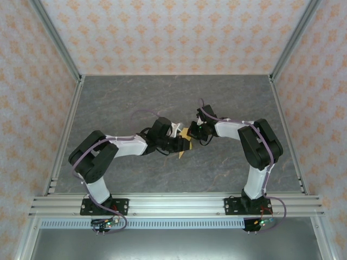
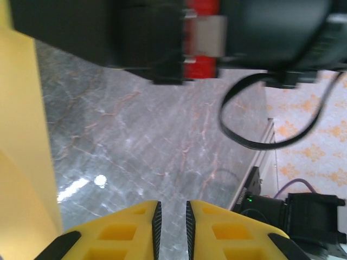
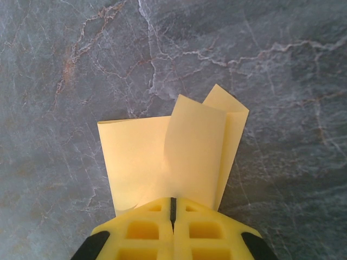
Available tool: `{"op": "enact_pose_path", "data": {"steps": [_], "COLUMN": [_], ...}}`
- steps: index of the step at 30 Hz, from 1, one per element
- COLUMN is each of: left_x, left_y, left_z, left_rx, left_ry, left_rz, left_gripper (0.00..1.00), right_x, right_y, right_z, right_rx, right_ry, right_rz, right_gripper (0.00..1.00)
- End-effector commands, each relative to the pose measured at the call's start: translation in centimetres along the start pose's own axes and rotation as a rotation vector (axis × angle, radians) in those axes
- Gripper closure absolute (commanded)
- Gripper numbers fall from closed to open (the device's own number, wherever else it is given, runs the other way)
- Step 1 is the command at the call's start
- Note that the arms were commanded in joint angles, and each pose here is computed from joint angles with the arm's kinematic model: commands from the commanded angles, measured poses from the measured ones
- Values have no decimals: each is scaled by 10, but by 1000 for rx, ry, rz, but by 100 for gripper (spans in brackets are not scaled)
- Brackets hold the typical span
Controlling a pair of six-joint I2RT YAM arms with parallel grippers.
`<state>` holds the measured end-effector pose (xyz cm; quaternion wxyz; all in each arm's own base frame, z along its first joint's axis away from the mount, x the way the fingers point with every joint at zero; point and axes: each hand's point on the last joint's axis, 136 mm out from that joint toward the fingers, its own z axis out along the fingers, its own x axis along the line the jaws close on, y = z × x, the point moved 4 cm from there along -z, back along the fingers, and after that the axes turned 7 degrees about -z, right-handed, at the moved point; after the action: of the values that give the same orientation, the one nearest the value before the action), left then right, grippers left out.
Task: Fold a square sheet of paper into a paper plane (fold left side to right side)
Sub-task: Fold the wing for the fifth time at the center of the table.
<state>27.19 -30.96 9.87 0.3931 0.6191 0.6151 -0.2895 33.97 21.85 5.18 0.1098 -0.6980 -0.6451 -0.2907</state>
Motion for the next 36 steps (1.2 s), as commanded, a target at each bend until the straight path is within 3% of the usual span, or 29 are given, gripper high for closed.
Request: {"op": "enact_pose_path", "data": {"steps": [1, 13, 21, 36], "left_x": [1, 15, -3, 26], "left_y": [9, 5, 8, 4], "left_z": [5, 8, -10, 7], "left_rx": [-24, -28, -47, -8], "left_ry": [5, 24, 63, 128], "left_rz": [-1, -33, 28, -7], "left_gripper": [79, 79, 73, 74], "right_x": [-36, -34, -35, -34], "right_y": [-26, -25, -26, -24], "right_z": [13, 13, 13, 12], "right_rx": [99, 99, 106, 103], "right_ry": [-156, -153, -156, -155], "right_rz": [31, 28, 26, 25], "right_gripper": [95, 95, 95, 95]}}
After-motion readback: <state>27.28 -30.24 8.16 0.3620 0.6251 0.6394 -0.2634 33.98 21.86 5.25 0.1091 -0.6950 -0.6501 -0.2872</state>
